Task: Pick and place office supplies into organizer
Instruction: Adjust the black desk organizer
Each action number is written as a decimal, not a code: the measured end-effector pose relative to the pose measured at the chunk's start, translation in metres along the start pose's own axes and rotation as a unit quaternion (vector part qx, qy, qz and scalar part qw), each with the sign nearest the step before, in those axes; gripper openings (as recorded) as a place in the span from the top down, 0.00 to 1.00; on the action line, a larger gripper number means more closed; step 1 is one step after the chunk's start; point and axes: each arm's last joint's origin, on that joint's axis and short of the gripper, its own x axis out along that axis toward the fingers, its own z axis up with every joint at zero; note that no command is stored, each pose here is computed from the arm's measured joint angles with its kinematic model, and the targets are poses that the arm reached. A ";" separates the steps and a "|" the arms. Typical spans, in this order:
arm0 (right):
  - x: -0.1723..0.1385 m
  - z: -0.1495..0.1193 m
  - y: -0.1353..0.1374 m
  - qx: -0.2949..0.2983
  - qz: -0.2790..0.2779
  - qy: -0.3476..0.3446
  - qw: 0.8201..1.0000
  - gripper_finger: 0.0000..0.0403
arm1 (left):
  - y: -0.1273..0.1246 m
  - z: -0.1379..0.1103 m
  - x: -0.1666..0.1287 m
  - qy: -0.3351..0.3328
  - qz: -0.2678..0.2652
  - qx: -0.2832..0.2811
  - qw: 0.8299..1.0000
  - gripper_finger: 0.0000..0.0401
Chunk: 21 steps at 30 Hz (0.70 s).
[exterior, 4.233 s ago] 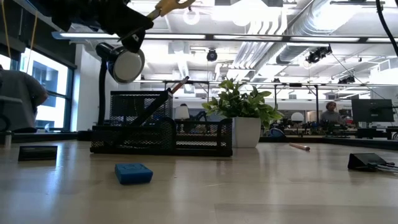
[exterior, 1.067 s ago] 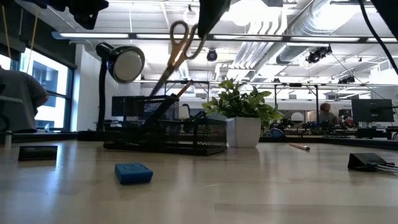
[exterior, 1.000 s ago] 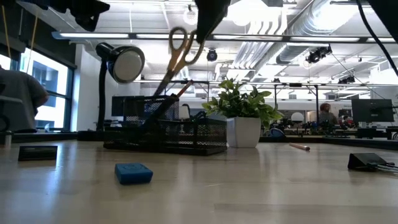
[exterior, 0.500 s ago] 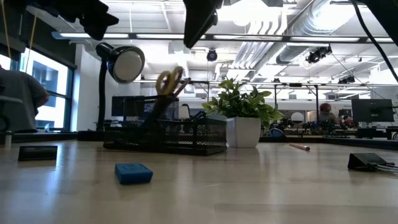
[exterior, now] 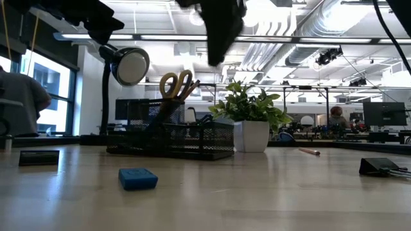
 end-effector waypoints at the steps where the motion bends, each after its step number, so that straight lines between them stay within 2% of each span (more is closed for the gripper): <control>1: 0.009 -0.003 0.001 0.017 -0.014 0.011 1.000 0.71 | 0.000 0.000 0.000 0.000 0.000 -0.001 1.000 0.59; 4: 0.036 -0.016 0.003 0.060 -0.069 0.036 0.995 0.73 | 0.000 0.000 0.000 0.000 -0.001 -0.015 1.000 0.59; 8: 0.056 -0.028 0.002 0.064 -0.104 0.064 0.990 0.75 | 0.000 0.000 0.000 0.000 -0.001 -0.028 1.000 0.59; 15: 0.060 -0.013 0.010 0.054 -0.061 -0.006 0.997 0.75 | 0.001 0.000 0.000 0.002 0.011 -0.027 1.000 0.59; 21: 0.075 -0.013 0.003 0.016 -0.040 0.006 0.999 0.77 | 0.001 -0.002 0.000 0.008 0.012 -0.029 0.999 0.59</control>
